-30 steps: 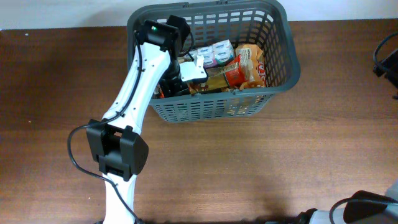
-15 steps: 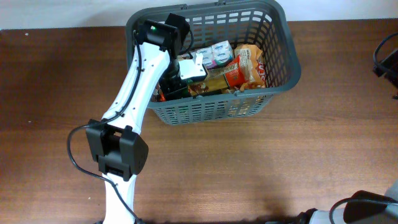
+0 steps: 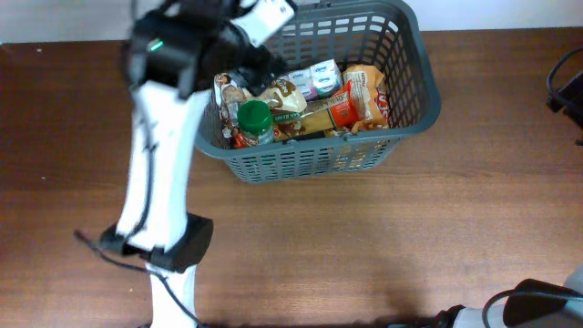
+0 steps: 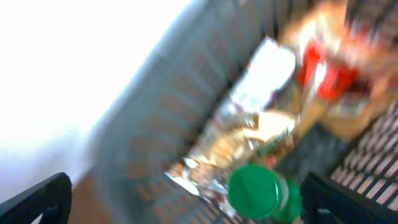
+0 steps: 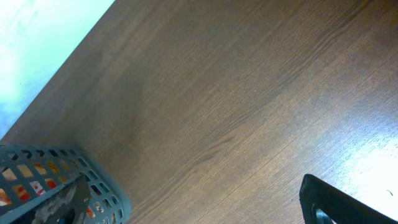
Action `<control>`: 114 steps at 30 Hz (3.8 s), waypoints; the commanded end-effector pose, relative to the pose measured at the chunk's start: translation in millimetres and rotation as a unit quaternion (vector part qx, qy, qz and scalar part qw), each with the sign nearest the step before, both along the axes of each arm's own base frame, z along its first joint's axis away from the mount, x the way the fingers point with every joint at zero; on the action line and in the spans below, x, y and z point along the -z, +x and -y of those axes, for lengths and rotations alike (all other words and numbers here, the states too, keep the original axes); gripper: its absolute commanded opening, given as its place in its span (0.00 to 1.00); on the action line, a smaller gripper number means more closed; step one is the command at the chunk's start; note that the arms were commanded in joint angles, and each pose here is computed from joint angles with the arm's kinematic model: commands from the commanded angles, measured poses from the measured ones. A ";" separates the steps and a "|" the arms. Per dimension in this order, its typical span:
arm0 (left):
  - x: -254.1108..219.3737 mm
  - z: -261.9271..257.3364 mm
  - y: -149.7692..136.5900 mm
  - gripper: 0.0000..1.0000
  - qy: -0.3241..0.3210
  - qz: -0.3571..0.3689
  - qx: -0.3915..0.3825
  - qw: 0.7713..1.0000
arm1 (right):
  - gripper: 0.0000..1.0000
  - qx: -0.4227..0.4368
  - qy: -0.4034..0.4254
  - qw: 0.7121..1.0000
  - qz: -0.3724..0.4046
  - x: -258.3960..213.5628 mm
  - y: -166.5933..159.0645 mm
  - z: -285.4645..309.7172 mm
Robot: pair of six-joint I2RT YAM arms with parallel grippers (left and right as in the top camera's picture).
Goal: Pack container
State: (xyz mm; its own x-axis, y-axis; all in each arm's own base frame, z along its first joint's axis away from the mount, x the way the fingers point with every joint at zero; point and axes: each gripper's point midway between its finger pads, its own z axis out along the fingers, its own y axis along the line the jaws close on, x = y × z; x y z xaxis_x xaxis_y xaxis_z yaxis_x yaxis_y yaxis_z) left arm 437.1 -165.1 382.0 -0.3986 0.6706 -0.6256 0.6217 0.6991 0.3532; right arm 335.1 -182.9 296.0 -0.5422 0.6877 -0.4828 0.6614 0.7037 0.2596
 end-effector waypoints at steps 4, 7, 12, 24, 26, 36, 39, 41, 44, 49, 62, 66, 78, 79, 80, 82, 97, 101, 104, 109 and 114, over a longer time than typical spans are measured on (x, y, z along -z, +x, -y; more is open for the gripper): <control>-92.7 -109.9 -24.6 0.99 -0.065 0.126 -0.231 0.963 | 0.99 0.000 -0.001 1.000 0.002 -1.5 0.8 1.2; -89.2 -171.7 -23.5 0.99 -0.092 0.121 -0.341 0.928 | 0.99 0.000 -0.001 1.000 0.002 -1.5 0.8 1.2; -50.6 -276.4 -27.3 0.99 -0.142 0.068 -0.508 0.847 | 0.99 0.000 -0.001 1.000 0.002 -1.5 0.8 1.2; 96.4 -371.1 -9.1 0.99 -0.184 -0.131 -0.596 0.771 | 0.99 0.000 -0.001 1.000 0.002 -1.3 0.8 1.1; 112.0 -375.9 2.6 0.99 -0.184 -0.136 -0.595 0.771 | 0.99 -0.003 0.001 1.000 -0.001 1.3 3.1 -0.2; 159.4 -376.8 4.3 0.99 -0.171 -0.193 -0.601 0.757 | 0.99 -0.104 -0.026 0.993 0.054 -41.6 9.3 -80.5; 161.6 -377.0 4.7 0.99 -0.170 -0.195 -0.601 0.756 | 0.99 -0.159 -0.036 0.983 0.086 -62.7 -3.2 -124.6; 162.5 -377.0 4.9 0.99 -0.170 -0.196 -0.601 0.756 | 0.99 -0.189 -0.040 0.975 0.106 -72.5 -20.2 -149.3; 162.5 -377.1 4.9 0.99 -0.170 -0.196 -0.601 0.756 | 0.99 -0.205 -0.047 0.969 0.127 -76.0 -57.5 -165.3; 162.5 -377.1 4.9 0.99 -0.170 -0.196 -0.601 0.756 | 0.99 -0.169 -0.128 0.953 0.216 -73.2 -102.4 -152.5; 162.5 -377.1 4.9 0.99 -0.170 -0.196 -0.601 0.756 | 0.99 -0.156 -0.172 0.905 0.357 83.4 -126.5 -159.6; 162.4 -377.1 5.0 0.99 -0.170 -0.196 -0.601 0.756 | 0.99 -0.159 -0.166 0.914 0.334 126.6 -117.0 -158.8; 162.5 -377.1 4.9 0.99 -0.170 -0.196 -0.601 0.756 | 0.99 -0.138 -0.179 0.927 0.300 165.4 -111.3 -147.1; 162.5 -377.1 4.9 0.99 -0.170 -0.196 -0.601 0.756 | 0.99 -0.138 -0.179 0.927 0.300 165.4 -111.3 -147.1; 162.5 -377.1 4.9 0.99 -0.170 -0.196 -0.601 0.756 | 0.99 -0.138 -0.179 0.927 0.300 165.4 -111.3 -147.1; 162.5 -377.0 4.9 0.99 -0.170 -0.196 -0.601 0.756 | 0.99 -0.138 -0.179 0.927 0.300 165.6 -111.3 -147.1; 163.4 -377.2 5.1 0.99 -0.169 -0.197 -0.601 0.756 | 0.99 -0.138 -0.179 0.927 0.300 165.6 -111.3 -147.1; 164.8 -374.5 6.7 0.99 -0.168 -0.199 -0.599 0.757 | 0.99 -0.138 -0.179 0.927 0.300 165.6 -111.3 -147.1; 149.4 -354.8 11.5 0.99 -0.168 -0.187 -0.582 0.774 | 0.99 -0.138 -0.179 0.927 0.300 165.6 -111.3 -147.1; 75.3 -279.7 10.1 0.99 -0.179 -0.123 -0.512 0.831 | 0.99 -0.138 -0.179 0.927 0.300 165.5 -111.3 -147.1; 8.5 -246.7 -17.7 0.99 -0.087 -0.011 -0.480 0.873 | 0.99 -0.138 -0.179 0.927 0.300 165.6 -111.3 -147.1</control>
